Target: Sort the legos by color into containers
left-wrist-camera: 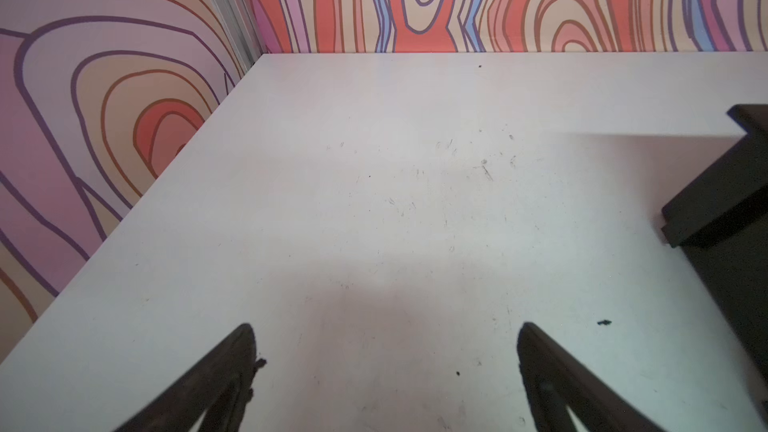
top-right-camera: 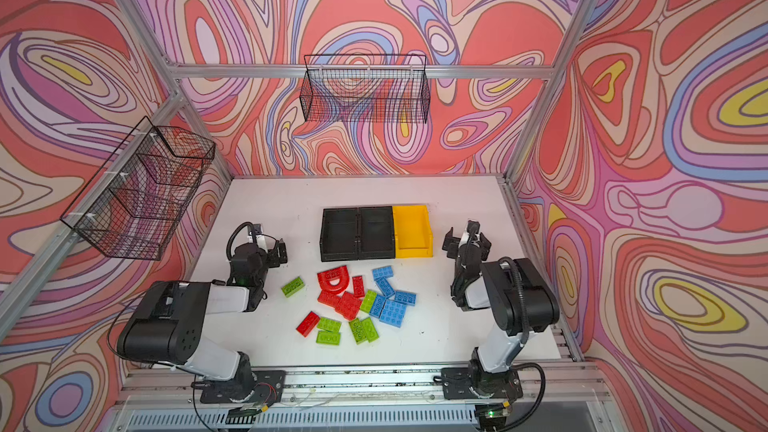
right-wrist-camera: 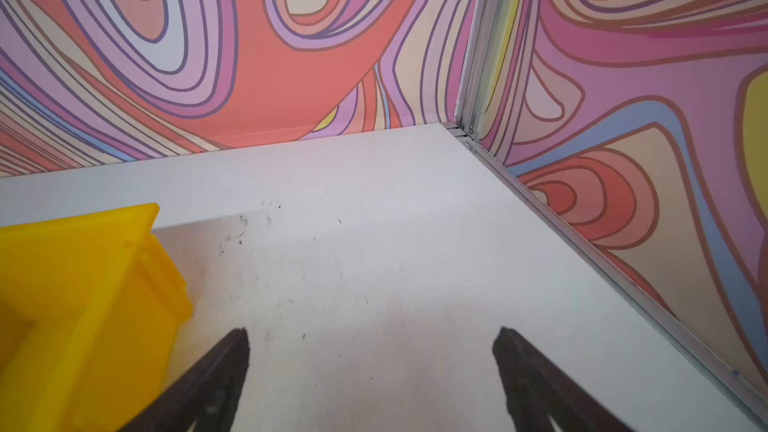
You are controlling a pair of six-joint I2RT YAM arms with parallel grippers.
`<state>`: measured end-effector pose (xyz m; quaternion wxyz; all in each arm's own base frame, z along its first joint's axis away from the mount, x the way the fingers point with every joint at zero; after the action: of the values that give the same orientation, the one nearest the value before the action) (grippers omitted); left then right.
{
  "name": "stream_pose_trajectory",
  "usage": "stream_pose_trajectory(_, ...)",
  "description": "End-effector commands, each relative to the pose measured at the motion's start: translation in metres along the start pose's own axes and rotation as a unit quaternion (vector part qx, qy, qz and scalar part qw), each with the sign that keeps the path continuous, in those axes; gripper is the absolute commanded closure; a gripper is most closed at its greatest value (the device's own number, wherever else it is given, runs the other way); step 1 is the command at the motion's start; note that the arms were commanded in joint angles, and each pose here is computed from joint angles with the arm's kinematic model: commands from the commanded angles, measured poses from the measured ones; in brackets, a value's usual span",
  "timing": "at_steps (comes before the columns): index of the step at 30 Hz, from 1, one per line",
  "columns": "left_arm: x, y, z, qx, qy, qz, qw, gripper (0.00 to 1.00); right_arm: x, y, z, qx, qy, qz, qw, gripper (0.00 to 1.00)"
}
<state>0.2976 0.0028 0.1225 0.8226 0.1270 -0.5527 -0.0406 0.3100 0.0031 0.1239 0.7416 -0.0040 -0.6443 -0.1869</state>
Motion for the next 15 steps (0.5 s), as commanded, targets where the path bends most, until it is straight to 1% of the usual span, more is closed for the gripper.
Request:
stream_pose_trajectory(1, 0.0025, 0.0005, -0.0009, 0.006, -0.007, 0.000, 1.000, 0.00, 0.0023, 0.0012, -0.0025, 0.002, -0.004, -0.001, 1.000, 0.02)
stream_pose_trajectory(15, 0.0023, 0.0020, -0.0010, 0.004, -0.007, 0.003, 1.000, 0.00, 0.0022, 0.0013, -0.0025, 0.002, -0.004, 0.000, 1.000, 0.02)
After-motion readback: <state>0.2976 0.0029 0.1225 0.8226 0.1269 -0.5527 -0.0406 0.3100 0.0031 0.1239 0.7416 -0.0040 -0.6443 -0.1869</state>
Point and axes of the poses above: each gripper's point midway between its finger pads, its own z axis back along the fingers, its own y axis along the line the jaws close on, x = y × z, the point moved 10 cm from there along z, back along the fingers, and after that the axes turned 13 degrees about -z, right-handed, at the moved point
